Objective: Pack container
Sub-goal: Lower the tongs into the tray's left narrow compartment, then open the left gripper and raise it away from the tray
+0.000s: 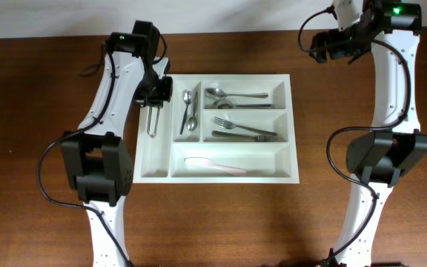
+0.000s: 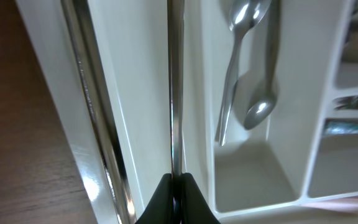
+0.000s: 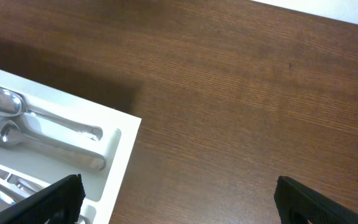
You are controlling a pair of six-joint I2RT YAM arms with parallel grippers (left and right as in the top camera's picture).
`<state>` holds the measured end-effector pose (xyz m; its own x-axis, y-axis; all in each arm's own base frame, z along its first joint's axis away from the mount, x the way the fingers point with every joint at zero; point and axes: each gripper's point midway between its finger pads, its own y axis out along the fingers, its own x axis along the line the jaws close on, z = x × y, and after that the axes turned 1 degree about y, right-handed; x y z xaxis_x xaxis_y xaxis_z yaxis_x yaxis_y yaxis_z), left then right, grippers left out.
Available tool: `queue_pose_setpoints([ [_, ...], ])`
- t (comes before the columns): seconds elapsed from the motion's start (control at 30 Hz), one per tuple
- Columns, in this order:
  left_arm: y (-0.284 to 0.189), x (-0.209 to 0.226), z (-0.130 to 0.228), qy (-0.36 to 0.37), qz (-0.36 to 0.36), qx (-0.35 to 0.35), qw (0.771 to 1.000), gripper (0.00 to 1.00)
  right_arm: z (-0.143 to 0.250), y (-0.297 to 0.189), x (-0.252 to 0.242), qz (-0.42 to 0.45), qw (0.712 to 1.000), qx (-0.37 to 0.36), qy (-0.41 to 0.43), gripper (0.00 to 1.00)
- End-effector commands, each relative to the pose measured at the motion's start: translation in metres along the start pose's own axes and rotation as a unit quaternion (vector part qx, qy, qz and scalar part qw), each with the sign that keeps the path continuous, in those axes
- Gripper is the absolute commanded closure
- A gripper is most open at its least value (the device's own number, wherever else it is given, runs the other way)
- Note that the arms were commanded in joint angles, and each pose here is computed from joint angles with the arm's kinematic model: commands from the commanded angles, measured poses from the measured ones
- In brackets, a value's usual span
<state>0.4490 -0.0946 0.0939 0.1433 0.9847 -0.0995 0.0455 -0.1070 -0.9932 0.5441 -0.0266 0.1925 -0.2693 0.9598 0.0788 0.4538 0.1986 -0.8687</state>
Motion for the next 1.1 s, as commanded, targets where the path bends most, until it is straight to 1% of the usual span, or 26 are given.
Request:
queue_pose_setpoints([
  [0.0,0.012,0.003,0.009,-0.01,-0.001,0.017,1.0,0.98,-0.008,-0.017,0.0,0.009,1.0,-0.019,0.0,0.01],
  [0.2,0.034,0.004,0.03,-0.017,0.003,0.059,0.998,0.98,-0.008,-0.017,0.0,0.009,1.0,-0.019,0.0,0.01],
  [0.37,0.043,0.005,0.034,-0.017,0.003,0.064,0.998,0.98,-0.008,-0.017,0.0,0.009,1.0,-0.019,0.0,0.01],
  [0.4,0.043,0.005,0.033,-0.017,0.003,0.062,0.998,0.92,-0.008,-0.017,0.0,0.009,1.0,-0.019,0.0,0.01],
  [0.43,0.043,0.004,0.032,-0.017,0.004,0.06,0.998,0.77,-0.008,-0.017,0.0,0.009,1.0,-0.019,0.0,0.01],
  [0.47,0.043,0.003,0.031,-0.017,0.007,0.058,0.998,0.63,-0.008,-0.017,0.0,0.009,1.0,-0.019,0.0,0.01],
  [0.5,0.043,0.002,0.03,-0.017,0.012,0.056,0.998,0.53,-0.008,-0.017,0.0,0.009,1.0,-0.019,0.0,0.01],
  [0.53,0.043,0.0,0.029,-0.017,0.018,0.054,0.998,0.47,-0.008,-0.017,0.0,0.009,1.0,-0.019,0.0,0.01],
  [0.6,0.043,-0.002,0.027,-0.017,0.024,0.051,0.998,0.4,-0.008,-0.017,0.0,0.009,1.0,-0.019,0.0,0.01],
  [0.7,0.037,-0.003,0.02,-0.016,0.025,0.038,0.999,0.33,-0.008,-0.017,0.0,0.009,1.0,-0.019,0.0,0.01],
  [0.73,0.034,-0.002,0.017,-0.015,0.025,0.032,0.999,0.32,-0.008,-0.017,0.0,0.009,1.0,-0.019,0.0,0.01],
  [0.83,0.007,0.0,-0.002,-0.017,0.026,-0.006,1.0,0.3,-0.008,-0.017,0.0,0.009,1.0,-0.019,0.0,0.01],
  [0.9,-0.023,0.005,-0.018,-0.018,0.024,-0.044,0.999,0.29,-0.008,-0.017,0.0,0.009,1.0,-0.019,0.0,0.01],
  [0.97,-0.054,0.018,-0.03,-0.025,0.004,-0.08,0.996,0.28,-0.008,-0.017,0.0,0.009,1.0,-0.019,0.0,0.01],
  [1.0,-0.071,0.03,-0.035,-0.03,-0.018,-0.1,0.994,0.24,-0.008,-0.017,0.0,0.009,1.0,-0.019,0.0,0.01],
  [1.03,-0.084,0.042,-0.039,-0.033,-0.043,-0.116,0.992,0.18,-0.008,-0.017,0.0,0.009,1.0,-0.019,0.0,0.01],
  [1.07,-0.097,0.057,-0.043,-0.035,-0.075,-0.132,0.988,0.07,-0.008,-0.017,0.0,0.009,1.0,-0.019,0.0,0.01],
])
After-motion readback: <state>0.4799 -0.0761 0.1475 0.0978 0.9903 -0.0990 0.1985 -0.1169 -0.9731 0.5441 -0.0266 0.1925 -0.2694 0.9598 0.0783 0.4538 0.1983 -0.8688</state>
